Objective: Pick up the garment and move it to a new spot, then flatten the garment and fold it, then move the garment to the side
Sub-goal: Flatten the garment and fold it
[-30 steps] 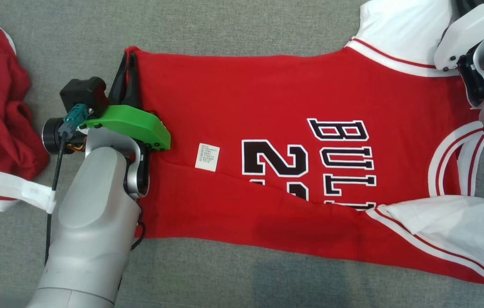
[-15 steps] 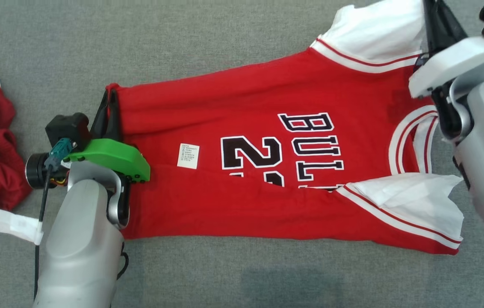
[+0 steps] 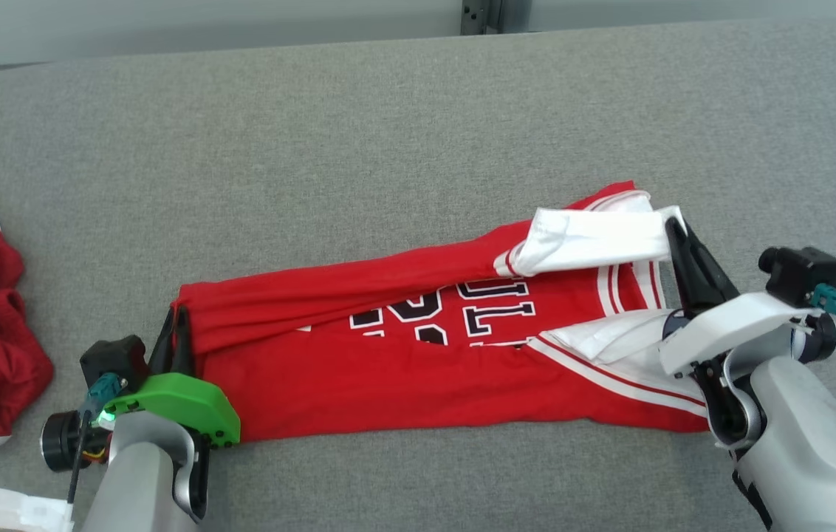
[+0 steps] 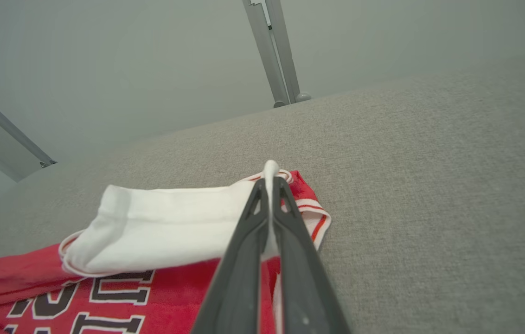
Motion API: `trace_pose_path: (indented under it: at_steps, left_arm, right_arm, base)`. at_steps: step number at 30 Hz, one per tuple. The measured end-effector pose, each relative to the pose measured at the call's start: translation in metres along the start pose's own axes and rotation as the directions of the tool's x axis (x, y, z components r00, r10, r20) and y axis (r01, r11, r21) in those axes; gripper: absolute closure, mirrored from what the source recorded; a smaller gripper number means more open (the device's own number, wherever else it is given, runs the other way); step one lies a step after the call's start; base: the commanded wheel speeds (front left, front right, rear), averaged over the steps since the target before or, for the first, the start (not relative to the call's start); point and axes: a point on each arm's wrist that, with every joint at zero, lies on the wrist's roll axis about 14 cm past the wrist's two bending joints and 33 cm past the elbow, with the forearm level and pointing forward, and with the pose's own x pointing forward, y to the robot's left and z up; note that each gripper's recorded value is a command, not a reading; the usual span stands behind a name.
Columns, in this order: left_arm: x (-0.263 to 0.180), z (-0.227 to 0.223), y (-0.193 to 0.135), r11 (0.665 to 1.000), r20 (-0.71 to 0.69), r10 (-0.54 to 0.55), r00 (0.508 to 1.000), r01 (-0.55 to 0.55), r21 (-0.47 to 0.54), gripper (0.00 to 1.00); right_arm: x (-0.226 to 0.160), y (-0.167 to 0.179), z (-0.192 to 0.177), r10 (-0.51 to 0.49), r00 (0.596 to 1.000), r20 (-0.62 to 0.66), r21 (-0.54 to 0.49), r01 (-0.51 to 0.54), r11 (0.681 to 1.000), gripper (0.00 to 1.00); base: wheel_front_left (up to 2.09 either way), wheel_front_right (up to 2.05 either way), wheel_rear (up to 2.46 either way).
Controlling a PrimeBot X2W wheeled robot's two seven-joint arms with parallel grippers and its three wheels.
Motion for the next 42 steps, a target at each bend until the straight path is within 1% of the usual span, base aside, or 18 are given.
trace_pose_path:
  at_steps: [3, 8, 9, 10, 11, 12, 18, 22, 26, 29, 35, 38, 42]
  left_arm:
    - [-0.01, -0.004, -0.003, 1.0, -0.007, -0.005, 1.0, 0.005, -0.006, 1.0]
    - [-0.02, -0.01, -0.008, 1.0, -0.019, -0.015, 1.0, 0.015, -0.008, 1.0]
    - [-0.022, -0.012, -0.009, 1.0, -0.023, -0.016, 1.0, 0.016, -0.006, 0.8]
    - [-0.024, -0.014, -0.009, 1.0, -0.027, -0.016, 1.0, 0.016, 0.002, 0.03]
    - [-0.026, -0.015, -0.008, 1.0, -0.029, -0.01, 1.0, 0.01, 0.002, 0.0]
    - [-0.027, -0.015, -0.007, 1.0, -0.029, -0.004, 1.0, 0.004, 0.004, 0.0]
    - [-0.039, -0.009, 0.006, 0.999, 0.008, 0.047, 0.999, -0.047, 0.011, 0.0]
    - [-0.051, -0.011, 0.012, 0.996, 0.02, 0.078, 0.997, -0.077, -0.033, 0.0]
    - [-0.06, -0.01, 0.011, 0.996, 0.032, 0.084, 0.996, -0.083, -0.043, 0.0]
    - [-0.064, -0.006, 0.01, 0.996, 0.047, 0.084, 0.995, -0.082, -0.042, 0.0]
    - [-0.07, -0.003, 0.014, 0.994, 0.06, 0.099, 0.993, -0.096, -0.05, 0.0]
    - [-0.072, -0.004, 0.018, 0.992, 0.058, 0.112, 0.992, -0.109, -0.063, 0.0]
    - [-0.073, -0.007, 0.02, 0.991, 0.049, 0.118, 0.992, -0.115, -0.063, 0.0]
  right_arm:
    - [-0.019, -0.004, -0.004, -0.032, 0.999, -0.005, 0.027, 0.032, 0.999, 1.0]
    - [-0.039, -0.006, -0.008, -0.064, 0.998, -0.01, 0.051, 0.064, 0.997, 1.0]
    - [-0.043, -0.006, -0.011, -0.067, 0.998, -0.019, 0.052, 0.068, 0.996, 1.0]
    - [-0.045, -0.006, -0.015, -0.072, 0.997, -0.029, 0.055, 0.074, 0.996, 0.91]
    - [-0.047, -0.006, -0.018, -0.077, 0.996, -0.037, 0.059, 0.079, 0.995, 0.35]
    - [-0.049, -0.006, -0.02, -0.081, 0.996, -0.045, 0.067, 0.084, 0.994, 0.0]
    - [-0.049, -0.006, -0.016, -0.084, 0.996, -0.033, 0.082, 0.086, 0.993, 0.0]
    - [-0.044, -0.003, -0.007, -0.077, 0.997, -0.008, 0.085, 0.078, 0.993, 0.0]
    - [-0.043, 0.002, -0.028, -0.065, 0.995, -0.077, 0.072, 0.071, 0.995, 0.0]
    - [-0.038, 0.005, -0.036, -0.057, 0.993, -0.108, 0.068, 0.065, 0.996, 0.0]
    - [-0.039, 0.007, -0.07, -0.063, 0.974, -0.218, 0.058, 0.078, 0.995, 0.0]
    - [-0.035, 0.009, -0.077, -0.06, 0.968, -0.242, 0.056, 0.075, 0.996, 0.0]
    - [-0.034, 0.012, -0.088, -0.064, 0.959, -0.278, 0.08, 0.089, 0.993, 0.0]
  base:
    - [0.0, 0.0, 0.0]
    - [0.0, 0.0, 0.0]
    - [0.0, 0.0, 0.0]
    - [0.0, 0.0, 0.0]
    - [0.0, 0.0, 0.0]
    - [0.0, 0.0, 0.0]
    - [0.0, 0.0, 0.0]
    - [0.0, 0.0, 0.0]
    - [0.0, 0.0, 0.0]
    - [0.0, 0.0, 0.0]
    - [0.0, 0.0, 0.0]
    - [0.0, 0.0, 0.0]
    - [0.0, 0.0, 0.0]
